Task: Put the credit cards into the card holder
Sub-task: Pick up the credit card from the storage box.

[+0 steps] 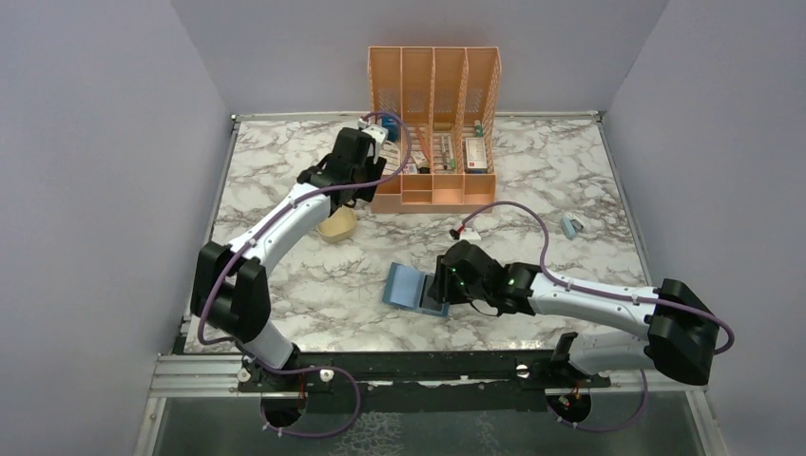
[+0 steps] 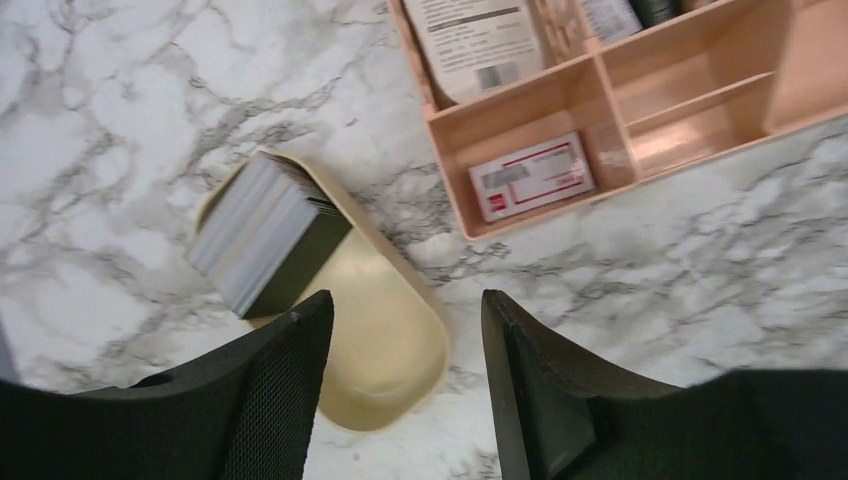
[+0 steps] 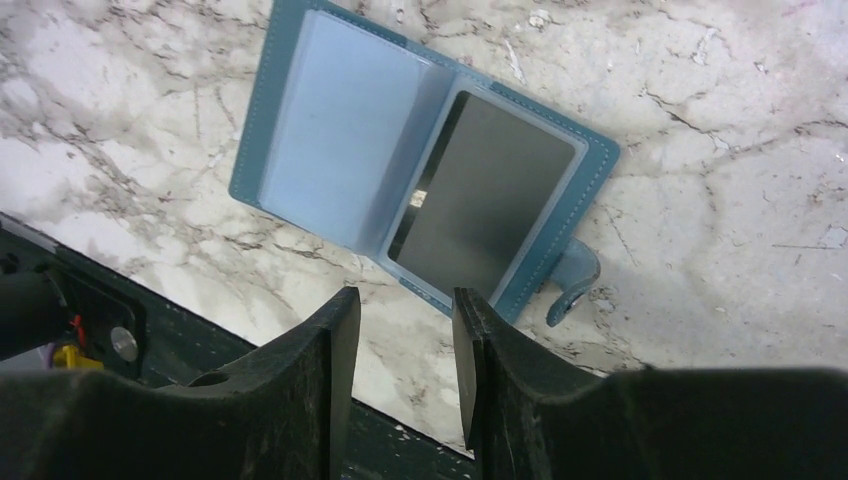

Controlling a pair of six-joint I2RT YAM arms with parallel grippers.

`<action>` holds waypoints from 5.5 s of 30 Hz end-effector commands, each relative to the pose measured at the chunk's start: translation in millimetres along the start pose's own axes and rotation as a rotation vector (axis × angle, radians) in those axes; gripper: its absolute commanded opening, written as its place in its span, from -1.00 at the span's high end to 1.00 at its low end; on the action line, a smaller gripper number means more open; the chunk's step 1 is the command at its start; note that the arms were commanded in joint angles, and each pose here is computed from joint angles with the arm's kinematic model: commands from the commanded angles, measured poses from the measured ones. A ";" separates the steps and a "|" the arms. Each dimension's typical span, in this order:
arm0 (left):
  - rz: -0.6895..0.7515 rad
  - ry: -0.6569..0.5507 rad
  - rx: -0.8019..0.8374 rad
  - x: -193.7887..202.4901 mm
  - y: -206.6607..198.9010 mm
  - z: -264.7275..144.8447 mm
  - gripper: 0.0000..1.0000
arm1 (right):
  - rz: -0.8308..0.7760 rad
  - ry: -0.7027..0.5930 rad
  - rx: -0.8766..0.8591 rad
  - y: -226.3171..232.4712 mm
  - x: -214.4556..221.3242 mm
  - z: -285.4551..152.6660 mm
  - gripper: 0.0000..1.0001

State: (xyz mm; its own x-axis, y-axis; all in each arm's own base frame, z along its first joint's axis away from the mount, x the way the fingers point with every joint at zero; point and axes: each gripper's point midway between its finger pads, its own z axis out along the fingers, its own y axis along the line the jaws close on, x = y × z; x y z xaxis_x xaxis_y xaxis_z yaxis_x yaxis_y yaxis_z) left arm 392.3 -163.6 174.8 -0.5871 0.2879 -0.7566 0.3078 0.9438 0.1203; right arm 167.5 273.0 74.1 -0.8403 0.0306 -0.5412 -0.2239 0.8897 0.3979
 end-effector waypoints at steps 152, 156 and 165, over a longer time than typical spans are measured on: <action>-0.171 0.012 1.349 54.9 -159.4 -162.9 0.48 | -0.045 -0.278 -0.458 82.1 -86.1 -92.5 0.99; -0.254 0.046 1.117 59.7 -146.2 -121.1 0.28 | -0.035 -0.242 -0.403 69.9 -75.8 -79.7 0.99; -0.384 0.191 0.779 102.2 -122.1 -61.3 0.39 | -0.039 -0.173 -0.289 43.7 -59.7 -45.0 0.99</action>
State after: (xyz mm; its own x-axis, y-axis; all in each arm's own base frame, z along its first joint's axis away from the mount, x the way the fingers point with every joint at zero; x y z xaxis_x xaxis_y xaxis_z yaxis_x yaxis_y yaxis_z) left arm 236.5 -255.2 155.2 -0.8071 0.1111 -0.5799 0.5580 0.4648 -0.6875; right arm 178.5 297.0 180.1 -0.7198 0.1153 -0.6846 -0.4476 0.6767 0.5845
